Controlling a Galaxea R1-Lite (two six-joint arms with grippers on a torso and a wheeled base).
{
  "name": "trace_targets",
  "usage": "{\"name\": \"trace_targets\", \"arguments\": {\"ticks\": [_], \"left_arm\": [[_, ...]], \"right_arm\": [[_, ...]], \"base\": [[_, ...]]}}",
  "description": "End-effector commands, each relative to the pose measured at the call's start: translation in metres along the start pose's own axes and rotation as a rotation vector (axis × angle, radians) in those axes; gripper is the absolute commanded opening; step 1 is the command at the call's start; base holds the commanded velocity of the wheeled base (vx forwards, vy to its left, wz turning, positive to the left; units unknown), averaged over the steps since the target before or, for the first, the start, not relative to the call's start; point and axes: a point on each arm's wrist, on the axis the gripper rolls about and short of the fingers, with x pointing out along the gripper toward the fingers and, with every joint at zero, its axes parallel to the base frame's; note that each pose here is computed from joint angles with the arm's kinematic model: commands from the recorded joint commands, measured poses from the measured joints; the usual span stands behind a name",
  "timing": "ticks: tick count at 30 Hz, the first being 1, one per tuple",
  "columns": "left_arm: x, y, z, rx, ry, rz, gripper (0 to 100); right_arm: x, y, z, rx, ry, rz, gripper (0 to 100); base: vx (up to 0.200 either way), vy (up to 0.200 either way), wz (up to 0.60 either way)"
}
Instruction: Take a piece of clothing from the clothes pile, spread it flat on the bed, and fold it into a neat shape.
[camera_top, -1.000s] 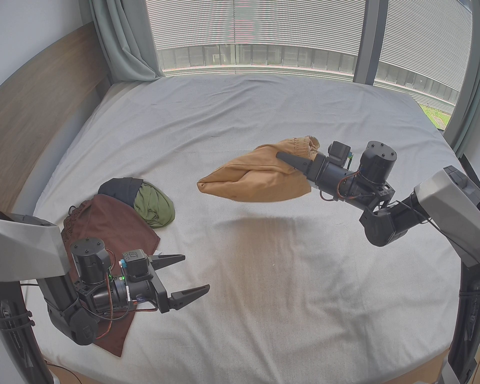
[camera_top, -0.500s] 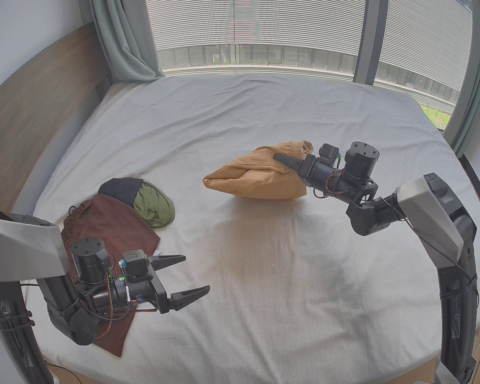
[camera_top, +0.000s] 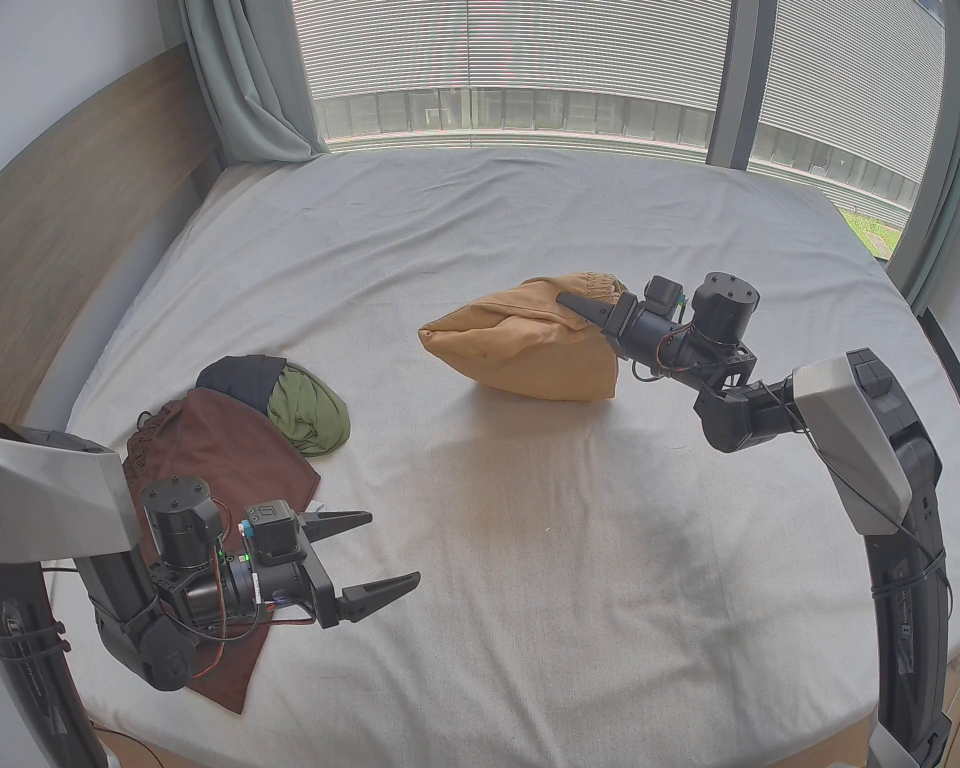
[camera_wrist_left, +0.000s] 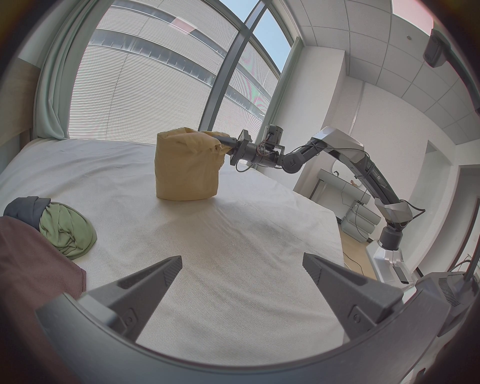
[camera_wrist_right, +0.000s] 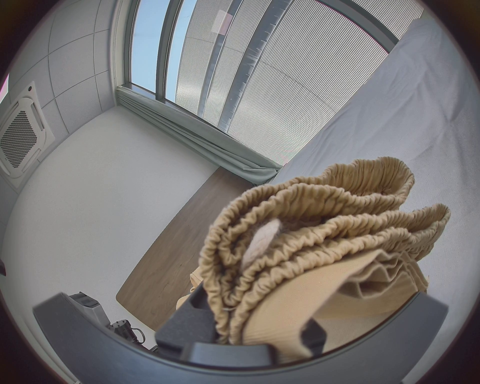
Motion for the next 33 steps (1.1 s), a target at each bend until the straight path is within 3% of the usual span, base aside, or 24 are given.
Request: {"name": "trace_targets", "arguments": {"ticks": [1, 10, 13, 20, 25, 33], "left_arm": [[0.0, 0.0, 0.0, 0.0, 0.0, 0.0, 100], [0.0, 0.0, 0.0, 0.001, -0.001, 0.0, 100], [0.0, 0.0, 0.0, 0.001, -0.001, 0.0, 100], [-0.002, -0.001, 0.0, 0.0, 0.0, 0.0, 100], [-0.001, -0.001, 0.0, 0.001, -0.001, -0.001, 100], [-0.001, -0.001, 0.0, 0.0, 0.0, -0.001, 100]], "right_arm": [[0.006, 0.01, 0.016, -0.029, -0.029, 0.03, 0], [0.014, 0.016, 0.029, -0.036, -0.046, 0.048, 0], [0.015, 0.005, 0.02, -0.012, -0.025, 0.025, 0], [0.013, -0.048, -0.023, 0.067, 0.04, -0.061, 0], [0.005, -0.033, -0.018, 0.078, 0.056, -0.077, 0], [-0.015, -0.034, -0.057, 0.117, 0.13, -0.136, 0]], "base": [[0.0, 0.0, 0.0], [0.0, 0.0, 0.0], [0.0, 0.0, 0.0], [0.0, 0.0, 0.0], [0.0, 0.0, 0.0], [0.0, 0.0, 0.0]]}}
